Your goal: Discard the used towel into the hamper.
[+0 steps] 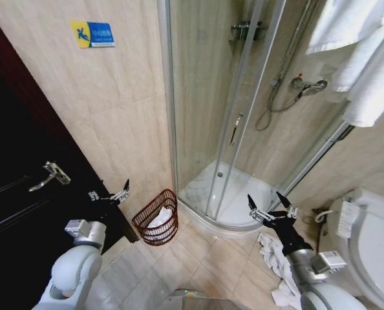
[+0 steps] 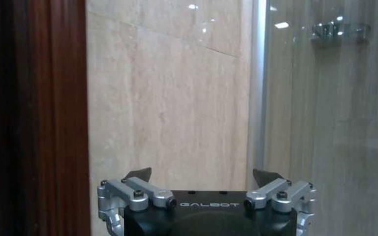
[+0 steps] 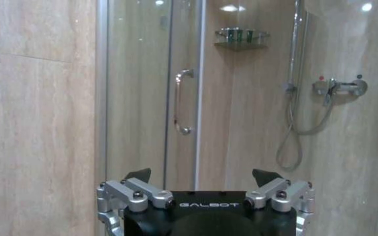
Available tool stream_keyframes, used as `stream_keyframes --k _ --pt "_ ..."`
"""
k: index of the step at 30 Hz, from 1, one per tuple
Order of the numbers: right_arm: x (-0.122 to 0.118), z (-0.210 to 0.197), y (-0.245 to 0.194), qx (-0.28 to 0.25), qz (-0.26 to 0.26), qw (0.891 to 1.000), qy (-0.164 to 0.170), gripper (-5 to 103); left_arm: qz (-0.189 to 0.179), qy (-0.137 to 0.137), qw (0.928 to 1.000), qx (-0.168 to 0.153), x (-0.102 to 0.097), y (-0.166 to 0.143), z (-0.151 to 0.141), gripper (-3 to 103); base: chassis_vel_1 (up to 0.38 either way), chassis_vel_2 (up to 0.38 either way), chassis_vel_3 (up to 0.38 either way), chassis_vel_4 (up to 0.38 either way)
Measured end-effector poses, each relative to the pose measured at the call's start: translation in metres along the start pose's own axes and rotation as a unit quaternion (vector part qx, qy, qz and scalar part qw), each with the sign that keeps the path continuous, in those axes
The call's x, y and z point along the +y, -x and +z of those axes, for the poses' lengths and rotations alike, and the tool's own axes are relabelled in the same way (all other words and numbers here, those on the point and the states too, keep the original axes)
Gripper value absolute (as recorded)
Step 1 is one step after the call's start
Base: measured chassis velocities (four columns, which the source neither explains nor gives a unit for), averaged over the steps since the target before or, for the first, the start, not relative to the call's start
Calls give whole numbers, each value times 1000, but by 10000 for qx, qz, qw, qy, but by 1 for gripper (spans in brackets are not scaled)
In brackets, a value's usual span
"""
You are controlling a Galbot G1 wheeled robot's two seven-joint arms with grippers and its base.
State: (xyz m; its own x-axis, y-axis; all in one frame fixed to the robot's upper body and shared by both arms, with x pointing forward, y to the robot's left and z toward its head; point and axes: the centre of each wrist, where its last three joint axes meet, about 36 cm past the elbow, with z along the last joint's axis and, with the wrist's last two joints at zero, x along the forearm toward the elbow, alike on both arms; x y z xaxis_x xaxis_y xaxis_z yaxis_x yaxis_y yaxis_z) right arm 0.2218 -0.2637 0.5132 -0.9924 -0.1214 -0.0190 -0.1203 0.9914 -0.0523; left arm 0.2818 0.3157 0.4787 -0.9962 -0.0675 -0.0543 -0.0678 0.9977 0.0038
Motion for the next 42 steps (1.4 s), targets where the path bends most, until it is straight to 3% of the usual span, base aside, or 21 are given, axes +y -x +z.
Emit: stream_keyframes --k 42 --pt "-1 3 1 -52 9 10000 1 100 51 -2 10000 18 -6 -5 4 100 -121 -119 122 118"
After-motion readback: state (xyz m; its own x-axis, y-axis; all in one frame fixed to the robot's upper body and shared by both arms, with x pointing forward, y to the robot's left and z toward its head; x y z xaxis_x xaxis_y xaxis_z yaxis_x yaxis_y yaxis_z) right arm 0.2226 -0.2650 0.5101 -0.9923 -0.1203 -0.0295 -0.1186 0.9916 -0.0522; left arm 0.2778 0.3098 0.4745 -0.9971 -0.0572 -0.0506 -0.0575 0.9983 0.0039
